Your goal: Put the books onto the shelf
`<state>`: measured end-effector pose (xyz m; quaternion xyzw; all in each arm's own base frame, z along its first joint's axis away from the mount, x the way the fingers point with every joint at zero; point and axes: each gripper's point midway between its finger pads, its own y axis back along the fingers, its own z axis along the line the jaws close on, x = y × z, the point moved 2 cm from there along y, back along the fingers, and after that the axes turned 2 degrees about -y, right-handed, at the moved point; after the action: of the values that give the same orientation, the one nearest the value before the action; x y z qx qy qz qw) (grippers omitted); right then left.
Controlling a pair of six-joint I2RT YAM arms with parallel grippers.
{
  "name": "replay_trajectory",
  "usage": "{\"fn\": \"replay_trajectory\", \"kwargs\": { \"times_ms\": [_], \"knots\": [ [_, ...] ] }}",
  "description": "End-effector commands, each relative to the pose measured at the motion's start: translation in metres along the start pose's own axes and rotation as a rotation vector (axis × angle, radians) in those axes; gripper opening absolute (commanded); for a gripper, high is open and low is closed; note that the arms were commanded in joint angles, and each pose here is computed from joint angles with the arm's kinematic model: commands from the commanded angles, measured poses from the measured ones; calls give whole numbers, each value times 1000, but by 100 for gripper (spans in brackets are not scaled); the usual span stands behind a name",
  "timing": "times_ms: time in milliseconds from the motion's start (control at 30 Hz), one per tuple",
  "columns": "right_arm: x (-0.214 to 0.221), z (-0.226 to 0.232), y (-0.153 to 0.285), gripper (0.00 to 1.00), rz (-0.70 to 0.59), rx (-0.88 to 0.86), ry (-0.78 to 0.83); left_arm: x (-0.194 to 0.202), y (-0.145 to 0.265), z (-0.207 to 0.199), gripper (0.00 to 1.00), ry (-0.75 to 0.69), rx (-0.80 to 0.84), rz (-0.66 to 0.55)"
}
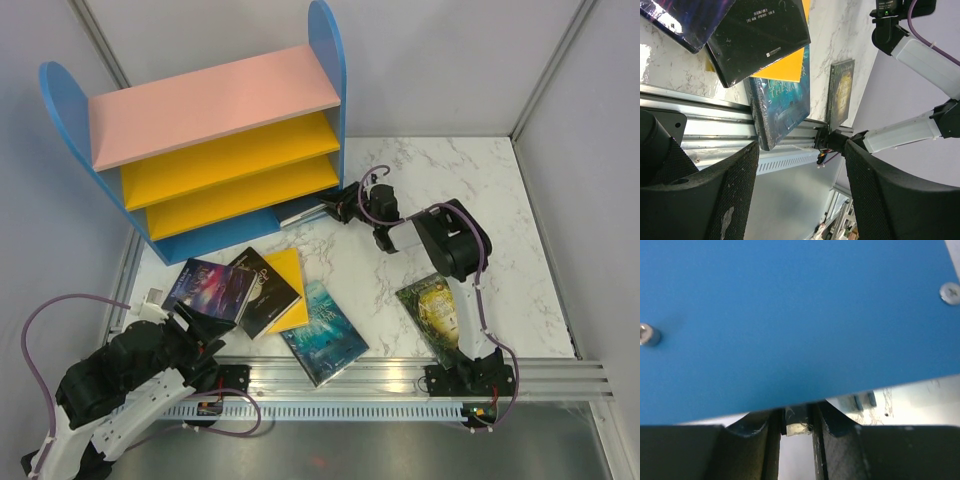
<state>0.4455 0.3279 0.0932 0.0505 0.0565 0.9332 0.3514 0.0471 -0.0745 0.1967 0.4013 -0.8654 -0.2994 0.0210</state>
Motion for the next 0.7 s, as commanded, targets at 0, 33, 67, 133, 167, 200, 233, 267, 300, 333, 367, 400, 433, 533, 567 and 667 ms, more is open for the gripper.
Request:
{"fn": "replay_trajectory", "kwargs": {
  "times_ms": [0,33,67,133,167,200,233,267,300,333,367,400,433,533,567,667],
  "knots": [
    [-5,16,-14,12,-3,-41,44,-5,5,14,73,33,-11,-34],
    [-6,16,-15,21,2,-41,47,-5,5,14,73,36,-10,-38],
    [-4,14,-15,42,6,-35,45,-6,5,14,73,37,-11,-42],
    [-3,13,-14,56,13,-24,44,-7,5,13,73,42,-7,-50],
    [-1,15,-12,66,17,-25,44,-8,5,12,73,43,-5,-56],
    [-1,14,-10,67,17,-25,44,-9,5,12,73,43,-3,-58],
    [1,10,-6,67,19,-16,34,-9,5,12,73,44,-2,-62],
    [2,15,-3,68,21,-23,35,-10,3,12,73,43,-6,-67],
    [2,15,0,69,19,-27,37,-10,3,12,73,44,-4,-66],
    [4,10,5,69,24,-13,28,-10,2,12,73,43,-6,-67],
    [6,15,9,70,27,-21,31,-10,1,13,73,40,-9,-67],
    [7,15,11,70,30,-19,31,-10,1,13,73,41,-9,-68],
    [9,9,17,70,38,-2,25,-10,0,13,73,38,-9,-68],
    [14,11,29,71,55,4,26,-12,0,13,73,33,-10,-82],
    [15,10,32,71,58,7,24,-12,0,13,73,32,-11,-84],
    [19,7,44,72,71,23,25,-13,0,13,73,29,-11,-91]
  ]
}}
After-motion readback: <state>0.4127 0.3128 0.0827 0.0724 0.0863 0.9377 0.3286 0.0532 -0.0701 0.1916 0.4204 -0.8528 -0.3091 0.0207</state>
